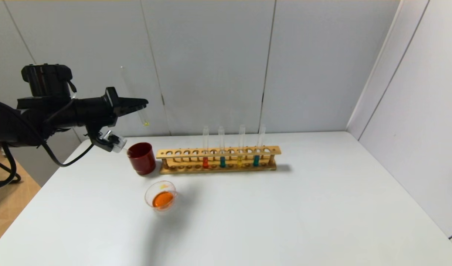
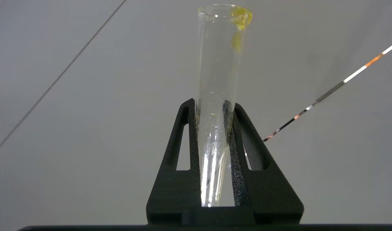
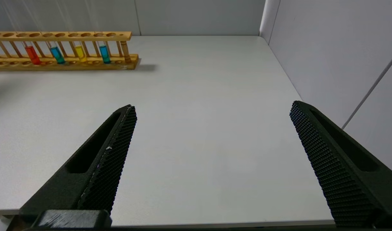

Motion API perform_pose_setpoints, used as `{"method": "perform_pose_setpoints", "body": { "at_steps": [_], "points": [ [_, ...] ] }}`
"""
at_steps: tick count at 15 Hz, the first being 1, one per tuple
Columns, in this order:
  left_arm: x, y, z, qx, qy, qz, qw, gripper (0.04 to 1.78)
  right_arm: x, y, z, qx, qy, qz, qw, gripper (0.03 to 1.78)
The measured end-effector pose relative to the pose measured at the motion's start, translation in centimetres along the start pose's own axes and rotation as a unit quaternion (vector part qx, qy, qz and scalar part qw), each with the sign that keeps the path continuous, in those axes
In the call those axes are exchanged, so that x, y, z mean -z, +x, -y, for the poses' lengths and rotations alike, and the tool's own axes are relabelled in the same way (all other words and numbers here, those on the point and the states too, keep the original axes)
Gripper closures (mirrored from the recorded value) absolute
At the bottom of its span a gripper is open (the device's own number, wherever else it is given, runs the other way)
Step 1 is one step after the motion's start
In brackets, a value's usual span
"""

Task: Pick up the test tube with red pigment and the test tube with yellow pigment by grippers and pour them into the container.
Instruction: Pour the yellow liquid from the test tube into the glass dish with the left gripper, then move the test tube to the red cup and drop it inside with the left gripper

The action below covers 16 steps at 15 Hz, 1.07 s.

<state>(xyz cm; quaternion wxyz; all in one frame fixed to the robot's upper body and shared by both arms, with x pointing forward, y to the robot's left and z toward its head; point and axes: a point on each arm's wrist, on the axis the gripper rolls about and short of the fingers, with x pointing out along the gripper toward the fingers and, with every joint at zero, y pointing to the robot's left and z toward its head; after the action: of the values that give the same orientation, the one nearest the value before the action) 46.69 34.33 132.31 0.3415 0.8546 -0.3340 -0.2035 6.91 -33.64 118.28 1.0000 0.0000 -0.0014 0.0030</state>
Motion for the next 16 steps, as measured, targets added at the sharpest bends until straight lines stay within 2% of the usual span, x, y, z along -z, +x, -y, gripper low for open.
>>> {"method": "perform_pose_setpoints", "body": {
  "at_steps": [2, 4, 6, 7, 9, 11, 13, 16],
  "points": [
    [-0.5, 0.0, 0.5, 0.019, -0.049, -0.001, 0.999, 1.51, 0.0, 0.0, 0.0, 0.000, 0.000, 0.000, 1.0000, 0.06],
    [-0.8, -0.3, 0.8, 0.059, -0.135, -0.029, 0.989, 1.51, 0.0, 0.0, 0.0, 0.000, 0.000, 0.000, 1.0000, 0.06],
    [-0.6, -0.7, 0.5, 0.107, -0.235, -0.099, 0.961, 1.51, 0.0, 0.0, 0.0, 0.000, 0.000, 0.000, 1.0000, 0.06],
    [-0.6, -0.9, 0.2, 0.124, -0.285, -0.138, 0.941, 1.51, 0.0, 0.0, 0.0, 0.000, 0.000, 0.000, 1.0000, 0.06],
    [-0.7, -0.6, -0.6, 0.141, -0.396, -0.210, 0.883, 1.51, 0.0, 0.0, 0.0, 0.000, 0.000, 0.000, 1.0000, 0.06],
    [-1.0, 0.3, -1.8, 0.134, -0.512, -0.258, 0.808, 1.51, 0.0, 0.0, 0.0, 0.000, 0.000, 0.000, 1.0000, 0.06],
    [-1.4, 1.3, -3.1, 0.119, -0.617, -0.271, 0.729, 1.51, 0.0, 0.0, 0.0, 0.000, 0.000, 0.000, 1.0000, 0.06],
    [0.0, 2.4, -4.8, 0.051, -0.732, -0.279, 0.619, 1.51, 0.0, 0.0, 0.0, 0.000, 0.000, 0.000, 1.0000, 0.06]
  ]
}}
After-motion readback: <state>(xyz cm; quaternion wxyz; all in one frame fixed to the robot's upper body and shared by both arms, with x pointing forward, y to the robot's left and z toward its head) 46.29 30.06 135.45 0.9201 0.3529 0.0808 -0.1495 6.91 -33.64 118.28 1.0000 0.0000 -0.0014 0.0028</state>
